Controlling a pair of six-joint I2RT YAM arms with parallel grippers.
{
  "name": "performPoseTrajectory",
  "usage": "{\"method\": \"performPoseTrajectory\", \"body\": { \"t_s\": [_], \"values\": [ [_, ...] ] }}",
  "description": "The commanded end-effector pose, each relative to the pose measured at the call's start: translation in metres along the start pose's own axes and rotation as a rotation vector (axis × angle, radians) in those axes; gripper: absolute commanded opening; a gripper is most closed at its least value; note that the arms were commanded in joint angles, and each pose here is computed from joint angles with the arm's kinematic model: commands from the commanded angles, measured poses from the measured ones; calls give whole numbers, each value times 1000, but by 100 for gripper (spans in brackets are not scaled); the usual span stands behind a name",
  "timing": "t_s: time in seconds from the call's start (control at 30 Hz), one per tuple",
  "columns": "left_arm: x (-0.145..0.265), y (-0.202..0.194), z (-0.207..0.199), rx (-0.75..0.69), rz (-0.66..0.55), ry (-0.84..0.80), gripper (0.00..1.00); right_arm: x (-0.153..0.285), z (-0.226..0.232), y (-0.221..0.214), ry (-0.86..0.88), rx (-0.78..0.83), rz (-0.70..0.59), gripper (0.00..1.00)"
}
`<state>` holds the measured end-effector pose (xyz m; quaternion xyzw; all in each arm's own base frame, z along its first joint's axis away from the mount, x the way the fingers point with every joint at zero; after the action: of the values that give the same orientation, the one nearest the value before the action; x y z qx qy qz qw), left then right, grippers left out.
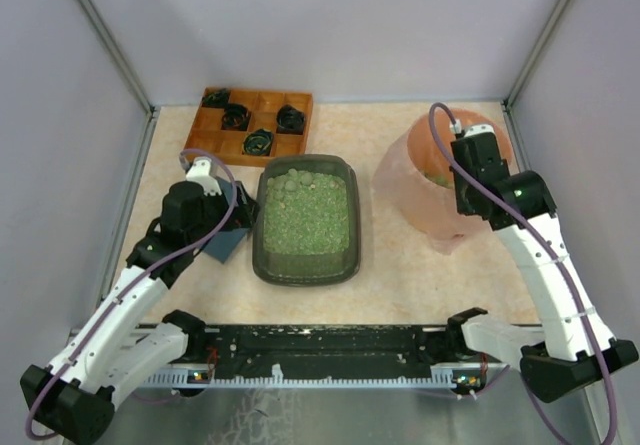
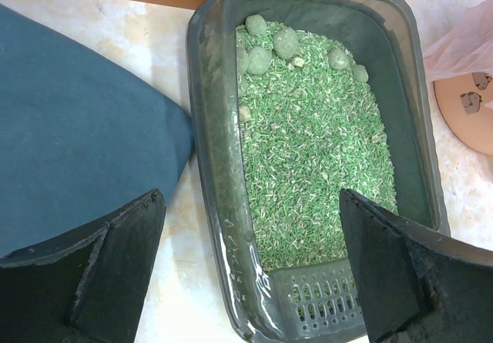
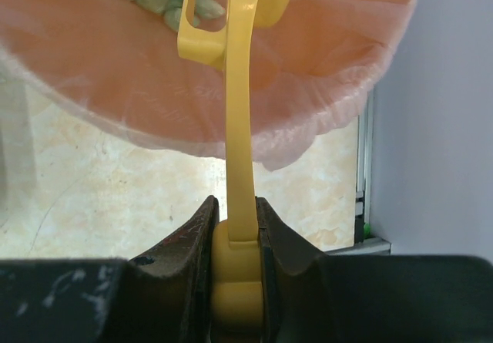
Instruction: Clean the litter box
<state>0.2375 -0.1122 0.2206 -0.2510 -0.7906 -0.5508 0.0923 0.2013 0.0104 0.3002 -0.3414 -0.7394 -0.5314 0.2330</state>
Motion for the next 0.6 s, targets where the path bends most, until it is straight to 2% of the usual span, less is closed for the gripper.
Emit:
{"method": "performPoseTrajectory", "body": {
  "t_s": [0.0,0.17,0.4,0.57],
  "values": [
    [2,7,-1,8,-26,-10,98,7,11,15,75,66,-62,0],
    [1,7,0,13,-23,-8,98,7,9,19,29,15,-75,0],
    [1,6,0,13,-20,-10,98,63,6,45,228,-206,-418,0],
    [1,6,0,14,-20,-13,98,108,13,52,459,-307,-679,0]
  ]
}}
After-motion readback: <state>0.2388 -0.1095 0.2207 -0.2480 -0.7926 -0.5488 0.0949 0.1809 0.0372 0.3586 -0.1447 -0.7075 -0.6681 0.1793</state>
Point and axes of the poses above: each gripper's point midway between its finger pads, its own x axis back along the fingers, its own z axis along the line the jaws close on, y = z × x, the point moved 4 cm from there along x, back along the fingers, and after that the axes turned 4 degrees about x, right-handed, at the moved point
